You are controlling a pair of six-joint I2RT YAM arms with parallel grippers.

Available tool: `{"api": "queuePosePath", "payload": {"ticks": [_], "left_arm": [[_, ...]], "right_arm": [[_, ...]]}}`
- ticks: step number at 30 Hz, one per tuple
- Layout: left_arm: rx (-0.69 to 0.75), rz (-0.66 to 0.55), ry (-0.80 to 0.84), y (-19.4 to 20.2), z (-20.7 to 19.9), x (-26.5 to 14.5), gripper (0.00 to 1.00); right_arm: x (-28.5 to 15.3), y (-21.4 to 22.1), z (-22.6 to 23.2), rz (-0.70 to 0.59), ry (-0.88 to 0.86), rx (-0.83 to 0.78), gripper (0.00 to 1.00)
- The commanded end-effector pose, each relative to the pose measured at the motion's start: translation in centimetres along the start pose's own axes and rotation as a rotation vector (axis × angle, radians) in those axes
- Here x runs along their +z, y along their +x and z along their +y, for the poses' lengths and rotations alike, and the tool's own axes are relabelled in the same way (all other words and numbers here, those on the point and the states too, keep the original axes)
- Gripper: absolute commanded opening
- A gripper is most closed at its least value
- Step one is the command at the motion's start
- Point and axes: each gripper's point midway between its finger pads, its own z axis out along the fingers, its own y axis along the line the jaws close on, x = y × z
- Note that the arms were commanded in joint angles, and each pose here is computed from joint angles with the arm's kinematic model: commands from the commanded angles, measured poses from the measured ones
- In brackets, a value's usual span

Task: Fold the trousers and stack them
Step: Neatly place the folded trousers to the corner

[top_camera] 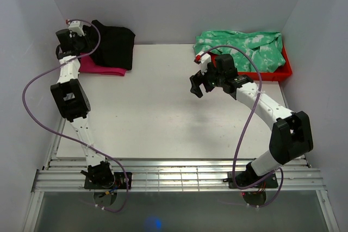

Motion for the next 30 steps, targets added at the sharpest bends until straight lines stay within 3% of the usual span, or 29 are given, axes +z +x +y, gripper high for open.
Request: {"api": "queuePosePath", "payload": {"ticks": [1, 14, 19, 20, 21, 23, 25, 30], "left_arm": [[0.102, -0.091, -0.099, -4.2, 2.5, -1.3, 0.00], [0.125, -0.063, -0.277, 0.4, 9.4, 1.5, 0.00], [0.133, -0.036, -0.309, 1.4, 10.3, 1.7, 0.00], [0.129, -0.030, -0.333, 1.7, 10.8, 1.5, 0.03], [0.122, -0.030, -0.351, 1.6, 11.0, 1.3, 0.29], [0.117, -0.027, -0.368, 1.8, 11.1, 0.9, 0.46], [0.132, -0.072, -0.376, -0.4, 10.9, -0.3, 0.57], [0.160, -0.129, -0.415, -5.1, 11.3, -2.7, 0.69]], "right_arm": [[0.2, -1.2, 0.1, -0.021, -0.017, -0.012, 0.96], [0.8, 0.5, 0.4, 0.019, -0.034, -0.002, 0.96], [0.9, 0.8, 0.5, 0.027, -0.037, -0.005, 0.97], [0.9, 0.7, 0.5, 0.026, -0.038, -0.006, 0.97], [0.8, 0.6, 0.5, 0.024, -0.039, -0.005, 0.97], [0.8, 0.6, 0.6, 0.023, -0.044, -0.003, 0.97], [0.7, 0.4, 0.7, 0.017, -0.045, -0.004, 0.97], [0.0, -0.4, 0.8, 0.002, -0.043, -0.011, 0.98]]}}
